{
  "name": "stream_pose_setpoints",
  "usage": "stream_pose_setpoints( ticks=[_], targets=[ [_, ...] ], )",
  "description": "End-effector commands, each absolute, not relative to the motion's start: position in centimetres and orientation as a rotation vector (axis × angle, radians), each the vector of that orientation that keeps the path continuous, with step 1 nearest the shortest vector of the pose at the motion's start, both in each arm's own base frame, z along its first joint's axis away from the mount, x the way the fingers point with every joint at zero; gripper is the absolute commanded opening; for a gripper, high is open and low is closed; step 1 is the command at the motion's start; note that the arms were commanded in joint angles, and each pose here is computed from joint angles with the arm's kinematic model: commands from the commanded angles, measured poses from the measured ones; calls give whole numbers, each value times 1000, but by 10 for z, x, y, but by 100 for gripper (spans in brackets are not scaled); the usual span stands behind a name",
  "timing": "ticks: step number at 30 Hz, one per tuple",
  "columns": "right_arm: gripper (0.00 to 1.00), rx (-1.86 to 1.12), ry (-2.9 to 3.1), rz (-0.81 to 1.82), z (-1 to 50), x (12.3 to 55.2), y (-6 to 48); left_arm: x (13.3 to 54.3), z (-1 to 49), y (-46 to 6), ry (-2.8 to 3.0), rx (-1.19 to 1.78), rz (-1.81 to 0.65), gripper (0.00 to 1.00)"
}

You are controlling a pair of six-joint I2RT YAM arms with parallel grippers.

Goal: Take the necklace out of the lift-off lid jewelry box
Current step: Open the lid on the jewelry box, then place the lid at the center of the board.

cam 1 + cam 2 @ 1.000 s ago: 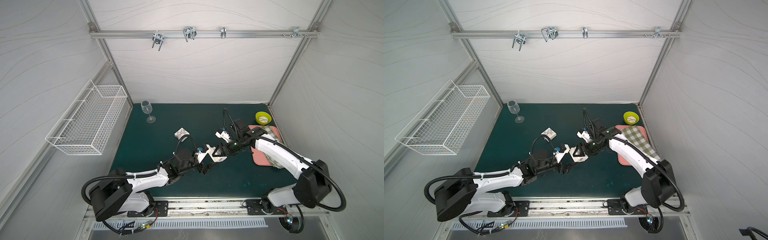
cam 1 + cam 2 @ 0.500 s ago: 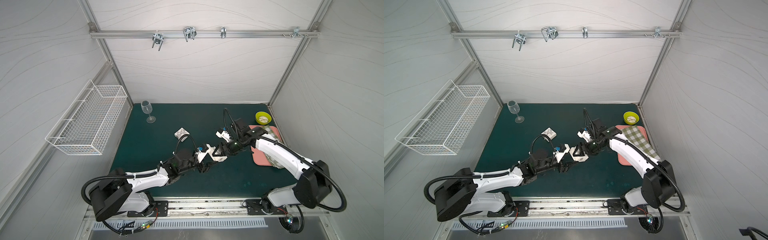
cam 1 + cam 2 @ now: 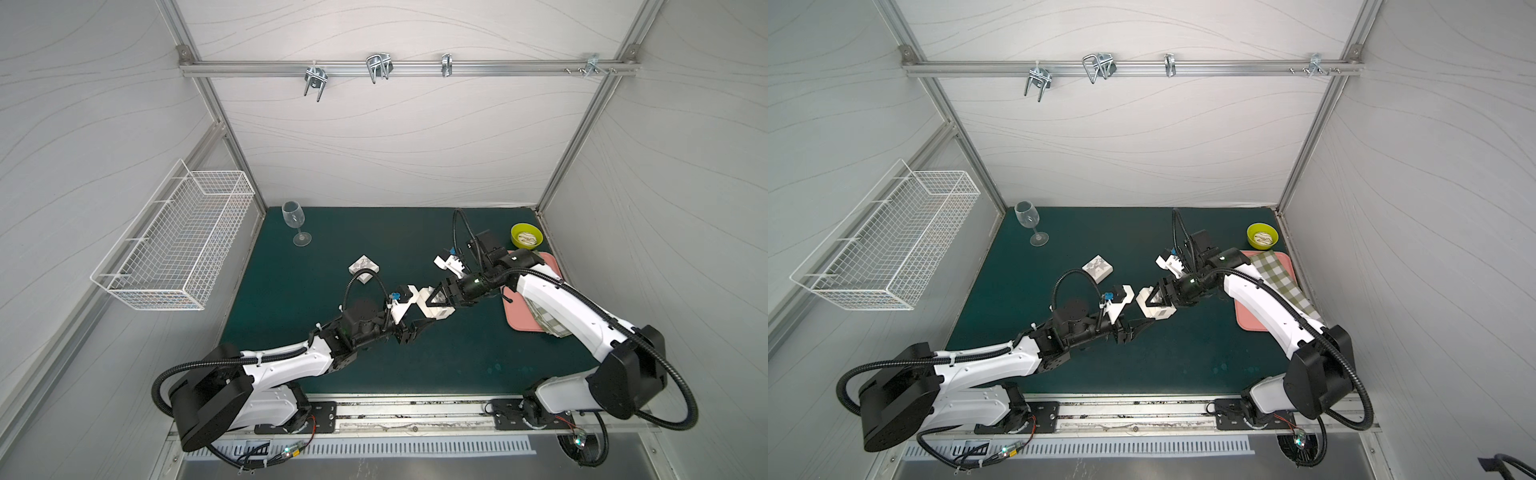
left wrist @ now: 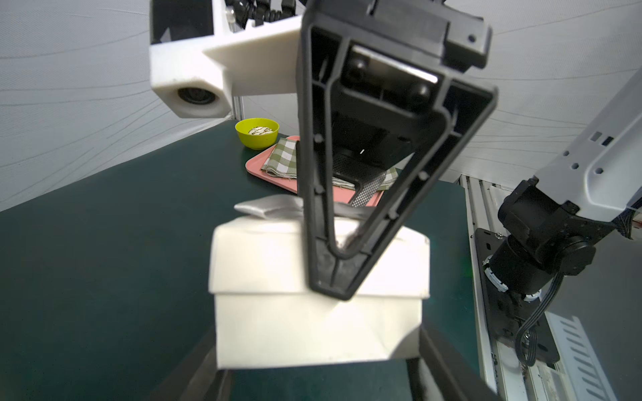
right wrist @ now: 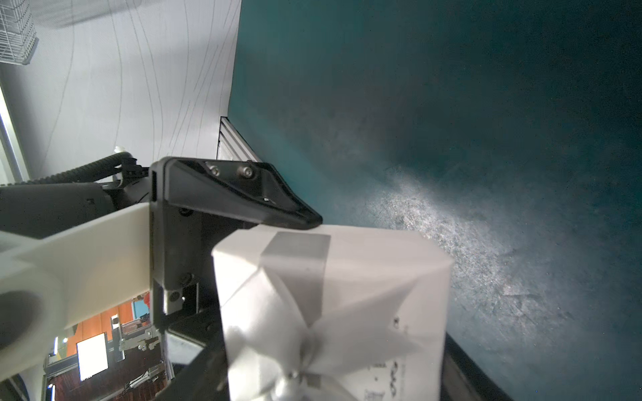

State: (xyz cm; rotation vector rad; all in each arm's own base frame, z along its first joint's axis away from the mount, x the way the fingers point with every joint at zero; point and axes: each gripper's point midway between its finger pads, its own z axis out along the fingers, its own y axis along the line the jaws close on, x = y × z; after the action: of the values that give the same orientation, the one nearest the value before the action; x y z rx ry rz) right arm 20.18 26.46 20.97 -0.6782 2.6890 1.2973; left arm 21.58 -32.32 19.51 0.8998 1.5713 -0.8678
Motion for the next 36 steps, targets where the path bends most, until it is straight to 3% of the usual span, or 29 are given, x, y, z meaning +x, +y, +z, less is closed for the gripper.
stream_pose_setpoints(
  ticks=[1,10,19,27,31,34,36],
  targets=[
    [72,-700,2655,1319,224,203,259,220,187,-314,1597,881,-842,46],
    [72,-634,2659,1268,221,225,248,223,177,-309,1623,862,-832,46],
    [72,-278,2771,820,143,321,196,218,163,-298,1646,836,-824,45],
    [75,-284,2830,482,94,391,176,213,154,-289,1667,835,-810,45],
    [82,-289,2878,333,69,410,162,213,151,-289,1672,842,-805,45],
    [99,-336,2898,333,67,412,164,212,150,-289,1670,843,-804,45],
    [99,-363,2890,356,74,409,165,213,152,-288,1666,842,-800,45]
  ],
)
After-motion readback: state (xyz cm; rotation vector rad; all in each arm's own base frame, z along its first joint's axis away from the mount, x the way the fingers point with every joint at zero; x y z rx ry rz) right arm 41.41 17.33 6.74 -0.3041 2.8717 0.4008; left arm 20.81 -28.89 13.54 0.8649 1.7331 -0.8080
